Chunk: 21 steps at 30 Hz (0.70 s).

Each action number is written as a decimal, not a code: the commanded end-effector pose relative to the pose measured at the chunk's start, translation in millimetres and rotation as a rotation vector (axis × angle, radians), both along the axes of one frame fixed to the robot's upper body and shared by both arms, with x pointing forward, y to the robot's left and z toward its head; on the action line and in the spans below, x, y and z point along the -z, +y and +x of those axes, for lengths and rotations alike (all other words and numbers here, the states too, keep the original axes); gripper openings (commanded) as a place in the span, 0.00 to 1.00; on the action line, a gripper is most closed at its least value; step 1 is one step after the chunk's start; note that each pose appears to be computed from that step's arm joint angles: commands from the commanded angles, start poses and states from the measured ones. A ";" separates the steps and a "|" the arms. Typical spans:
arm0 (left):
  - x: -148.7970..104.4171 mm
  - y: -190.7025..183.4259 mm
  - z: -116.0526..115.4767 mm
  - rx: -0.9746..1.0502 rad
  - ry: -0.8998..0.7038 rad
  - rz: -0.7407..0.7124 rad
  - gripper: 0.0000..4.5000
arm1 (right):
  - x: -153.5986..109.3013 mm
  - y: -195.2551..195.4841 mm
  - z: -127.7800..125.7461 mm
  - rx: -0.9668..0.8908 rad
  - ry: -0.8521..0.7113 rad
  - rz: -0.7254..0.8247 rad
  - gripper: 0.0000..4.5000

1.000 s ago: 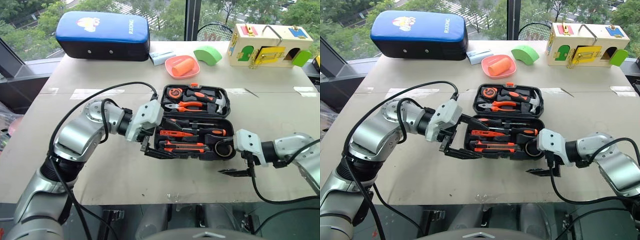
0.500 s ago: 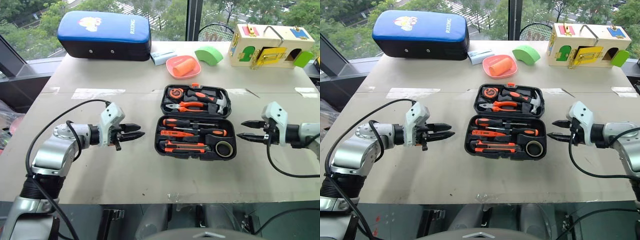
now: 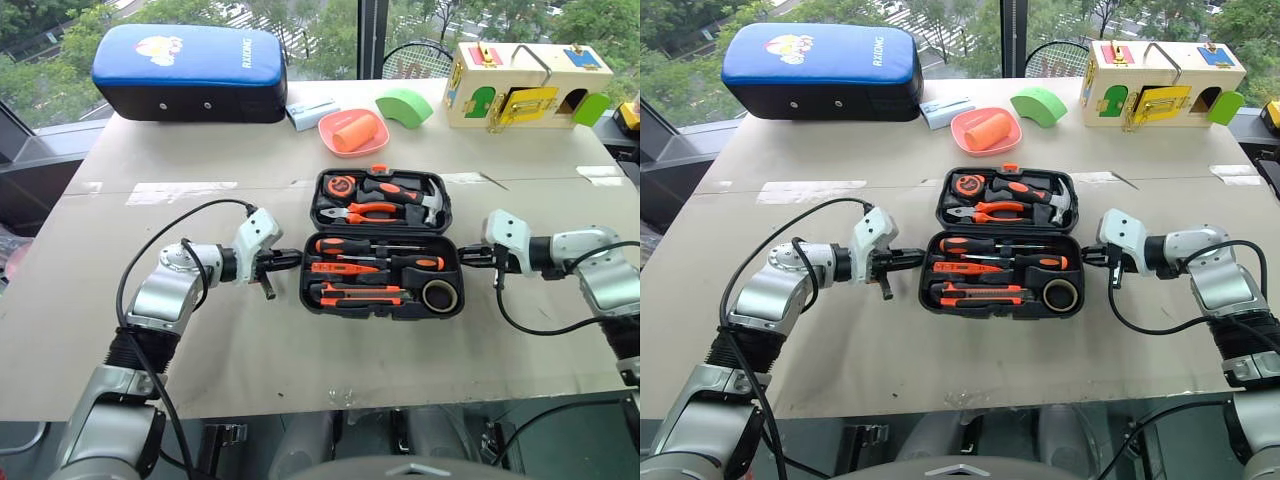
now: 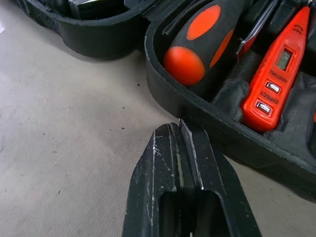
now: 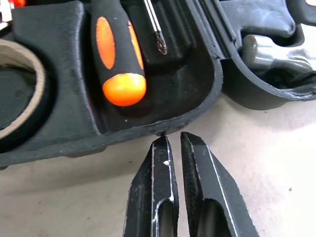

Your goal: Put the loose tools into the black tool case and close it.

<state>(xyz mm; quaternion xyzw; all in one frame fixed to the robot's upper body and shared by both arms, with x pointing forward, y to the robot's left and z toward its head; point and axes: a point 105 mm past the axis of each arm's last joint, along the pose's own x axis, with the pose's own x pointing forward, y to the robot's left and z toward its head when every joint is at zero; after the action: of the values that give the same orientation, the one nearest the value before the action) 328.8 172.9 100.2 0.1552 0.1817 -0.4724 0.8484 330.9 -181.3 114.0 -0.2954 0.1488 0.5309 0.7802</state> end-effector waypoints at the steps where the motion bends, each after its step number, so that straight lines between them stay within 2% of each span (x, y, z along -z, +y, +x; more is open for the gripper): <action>1: -8.6 -27.4 -25.7 0.172 0.016 -0.033 0.00 | -33.3 37.5 -26.2 -0.231 -0.047 0.114 0.01; 5: -3.2 -27.2 -43.9 0.229 0.053 0.002 0.00 | -30.8 38.8 -46.7 -0.294 -0.006 0.104 0.01; 10: 0.8 -22.5 -55.5 0.258 0.070 0.043 0.00 | -20.8 28.7 -53.7 -0.276 0.012 0.055 0.01; 16: 4.1 16.3 -50.9 0.144 0.081 0.095 0.00 | -5.7 2.6 -48.8 -0.187 0.002 -0.034 0.01; 21: 1.1 49.1 -47.6 0.069 0.093 0.131 0.00 | 3.2 -16.6 -31.8 -0.077 -0.034 -0.090 0.01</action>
<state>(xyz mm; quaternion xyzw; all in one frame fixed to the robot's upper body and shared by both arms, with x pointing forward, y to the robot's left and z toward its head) 277.5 207.4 94.0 0.1874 0.2449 -0.5168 0.7987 291.7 -192.7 100.7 -0.3269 0.1649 0.5679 0.7372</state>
